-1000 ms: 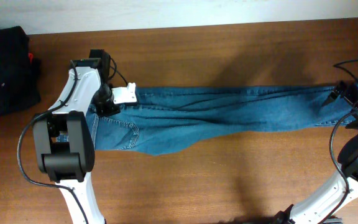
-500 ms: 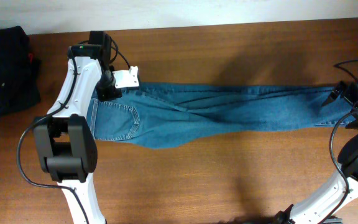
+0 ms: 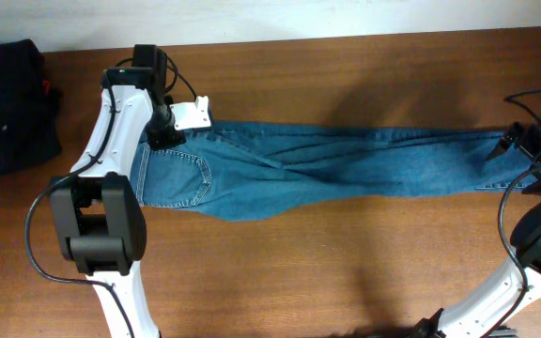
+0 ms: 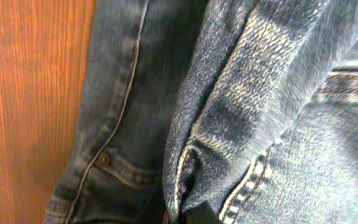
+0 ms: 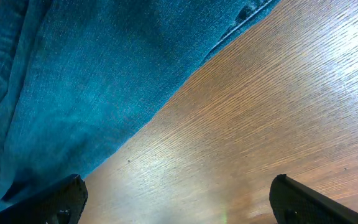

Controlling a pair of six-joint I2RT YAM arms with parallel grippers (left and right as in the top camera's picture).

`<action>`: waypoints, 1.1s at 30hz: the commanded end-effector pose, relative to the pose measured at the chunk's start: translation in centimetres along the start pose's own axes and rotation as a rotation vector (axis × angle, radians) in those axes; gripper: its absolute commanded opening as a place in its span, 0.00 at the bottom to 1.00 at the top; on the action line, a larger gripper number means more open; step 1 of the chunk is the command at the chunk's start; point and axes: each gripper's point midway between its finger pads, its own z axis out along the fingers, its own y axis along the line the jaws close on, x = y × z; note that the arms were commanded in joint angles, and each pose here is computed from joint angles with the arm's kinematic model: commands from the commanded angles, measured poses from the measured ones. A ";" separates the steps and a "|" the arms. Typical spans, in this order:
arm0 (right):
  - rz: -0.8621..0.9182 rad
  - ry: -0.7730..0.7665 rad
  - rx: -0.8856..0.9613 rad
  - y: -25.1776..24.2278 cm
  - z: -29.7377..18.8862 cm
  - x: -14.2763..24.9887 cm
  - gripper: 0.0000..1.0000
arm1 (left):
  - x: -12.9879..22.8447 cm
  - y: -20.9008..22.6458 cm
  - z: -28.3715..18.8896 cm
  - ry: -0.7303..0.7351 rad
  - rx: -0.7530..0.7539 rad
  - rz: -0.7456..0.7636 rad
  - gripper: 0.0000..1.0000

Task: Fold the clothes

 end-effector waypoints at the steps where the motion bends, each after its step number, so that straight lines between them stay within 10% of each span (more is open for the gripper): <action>1: -0.003 -0.036 0.002 0.1 -1.1 -0.1 0.99 | -3.0 0.6 -4.1 -0.169 -0.056 0.019 0.00; 24: -0.002 -0.036 0.002 0.1 -1.1 -0.1 0.99 | -2.1 4.1 2.6 -0.179 -0.091 -0.053 0.08; 28: -0.003 -0.036 0.002 0.1 -1.1 -0.1 0.99 | -1.6 5.3 4.7 -0.163 -0.116 -0.189 0.40; 30: -0.003 -0.036 0.002 0.1 -1.1 -0.1 0.99 | -1.5 6.6 5.0 -0.163 -0.160 -0.286 0.99; 33: -0.003 -0.036 0.002 0.1 -1.1 -0.1 0.99 | -1.3 9.4 3.7 -0.186 -0.273 -0.455 1.00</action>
